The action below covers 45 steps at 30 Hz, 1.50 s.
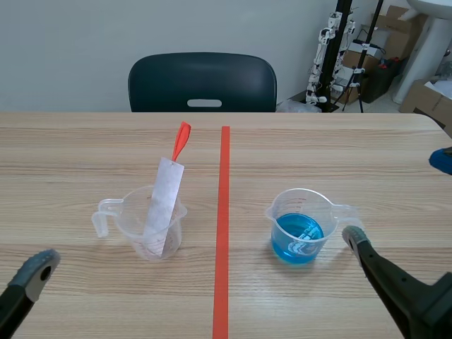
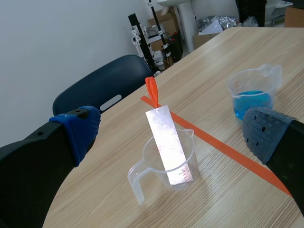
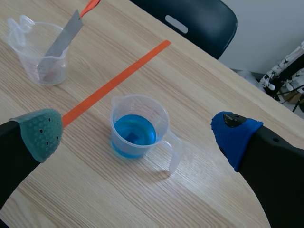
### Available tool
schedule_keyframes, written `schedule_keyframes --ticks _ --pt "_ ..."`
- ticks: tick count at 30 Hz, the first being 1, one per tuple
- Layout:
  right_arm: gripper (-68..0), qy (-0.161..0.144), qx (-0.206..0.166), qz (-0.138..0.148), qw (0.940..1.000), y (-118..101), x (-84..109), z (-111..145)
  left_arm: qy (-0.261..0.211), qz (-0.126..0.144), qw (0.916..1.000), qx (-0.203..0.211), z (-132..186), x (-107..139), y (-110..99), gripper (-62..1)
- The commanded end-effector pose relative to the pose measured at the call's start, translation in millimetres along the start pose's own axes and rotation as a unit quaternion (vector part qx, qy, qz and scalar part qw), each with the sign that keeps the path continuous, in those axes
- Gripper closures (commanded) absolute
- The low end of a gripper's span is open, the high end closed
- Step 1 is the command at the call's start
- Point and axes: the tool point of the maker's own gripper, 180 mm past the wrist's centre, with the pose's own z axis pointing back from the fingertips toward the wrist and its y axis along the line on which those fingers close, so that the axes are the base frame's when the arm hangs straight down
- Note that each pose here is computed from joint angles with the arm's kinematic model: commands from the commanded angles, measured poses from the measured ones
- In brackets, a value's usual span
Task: Do the redox reaction experiment. lift the metal plate out of the left beaker
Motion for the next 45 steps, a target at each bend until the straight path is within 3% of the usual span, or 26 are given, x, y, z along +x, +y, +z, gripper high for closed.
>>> schedule_keyframes --ticks 1,9,15,18,25,28,32,35,40,45 --pt "-67.9 -0.020 -0.007 0.007 0.9998 -3.9 11.8 -1.4 -0.014 0.004 0.9999 0.003 -1.2 8.4 -0.8 -62.3" --pt "-67.9 -0.029 -0.004 0.008 0.9995 -4.7 15.9 -3.4 -0.013 0.005 0.9999 0.003 -1.3 7.8 -0.9 -62.3" --pt "-67.9 -0.029 -0.019 0.026 0.9991 -18.4 20.0 -13.6 0.010 0.005 0.9999 0.003 -1.2 -0.5 -1.0 -62.3" --pt "-67.9 -0.043 -0.023 0.006 0.9988 -23.5 23.8 -17.5 0.019 0.006 0.9998 0.002 -1.1 -3.6 -1.3 -62.3" --pt "-67.9 -0.067 0.040 -0.017 0.9968 -11.8 23.1 -36.8 0.029 0.015 0.9994 0.014 0.1 -17.3 3.2 -62.3" --pt "-67.9 -0.073 0.045 -0.035 0.9957 -15.3 18.3 -47.5 0.045 0.029 0.9981 0.031 4.8 -35.9 7.3 -62.3" --pt "-67.9 -0.071 0.050 -0.031 0.9957 -20.3 8.9 -61.7 0.051 0.057 0.9956 0.055 13.4 -61.0 11.5 -62.3" --pt "-67.9 -0.080 0.057 -0.053 0.9938 -22.8 7.3 -70.7 0.034 0.085 0.9934 0.069 21.5 -73.3 11.9 -62.3" --pt "-67.9 -0.088 0.098 -0.111 0.9850 -16.9 4.7 -87.4 -0.005 0.122 0.9887 0.088 36.1 -88.5 2.4 -62.3" --pt "-67.9 -0.089 0.117 -0.123 0.9815 -11.6 1.2 -108.1 -0.032 0.156 0.9819 0.103 45.4 -104.3 -9.2 -62.3"
